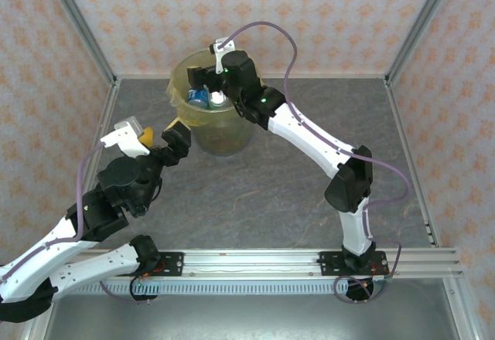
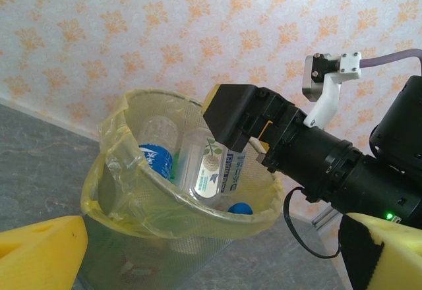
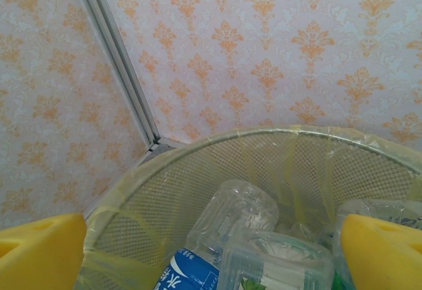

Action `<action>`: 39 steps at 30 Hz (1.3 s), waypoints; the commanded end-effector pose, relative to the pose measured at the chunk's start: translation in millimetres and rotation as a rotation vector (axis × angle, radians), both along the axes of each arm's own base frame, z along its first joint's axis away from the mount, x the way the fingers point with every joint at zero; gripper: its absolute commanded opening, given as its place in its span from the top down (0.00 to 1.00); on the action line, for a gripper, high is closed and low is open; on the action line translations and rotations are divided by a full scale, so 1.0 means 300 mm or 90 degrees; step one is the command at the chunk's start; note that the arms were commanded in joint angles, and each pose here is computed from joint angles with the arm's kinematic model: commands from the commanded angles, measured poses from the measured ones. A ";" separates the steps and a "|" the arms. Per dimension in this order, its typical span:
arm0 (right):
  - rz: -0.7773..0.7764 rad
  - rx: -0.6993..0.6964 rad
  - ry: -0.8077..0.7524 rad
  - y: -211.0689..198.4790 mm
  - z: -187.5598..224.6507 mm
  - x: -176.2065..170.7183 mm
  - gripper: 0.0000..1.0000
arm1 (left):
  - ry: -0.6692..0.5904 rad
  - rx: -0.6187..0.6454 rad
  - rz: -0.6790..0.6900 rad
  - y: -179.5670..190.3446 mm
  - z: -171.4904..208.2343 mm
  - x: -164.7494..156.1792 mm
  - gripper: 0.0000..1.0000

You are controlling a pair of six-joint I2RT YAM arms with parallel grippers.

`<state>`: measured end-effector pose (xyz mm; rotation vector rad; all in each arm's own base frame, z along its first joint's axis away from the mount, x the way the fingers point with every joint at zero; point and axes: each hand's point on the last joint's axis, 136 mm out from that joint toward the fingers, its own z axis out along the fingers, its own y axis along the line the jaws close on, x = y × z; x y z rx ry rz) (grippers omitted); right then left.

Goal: Put the plastic bottles in the bin

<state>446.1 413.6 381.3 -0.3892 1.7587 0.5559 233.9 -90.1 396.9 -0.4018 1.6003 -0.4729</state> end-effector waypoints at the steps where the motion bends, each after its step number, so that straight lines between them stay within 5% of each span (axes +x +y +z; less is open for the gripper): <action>1: -0.007 0.033 -0.019 -0.036 0.103 -0.037 0.05 | 0.003 0.011 0.011 0.007 -0.017 0.005 0.01; 25: 0.117 0.017 0.142 0.130 -0.152 -0.052 0.13 | 0.006 0.009 0.008 0.022 -0.027 -0.009 0.01; 39: 0.172 0.005 0.114 0.135 -0.071 -0.122 0.15 | 0.004 0.003 0.009 0.022 -0.024 -0.008 0.01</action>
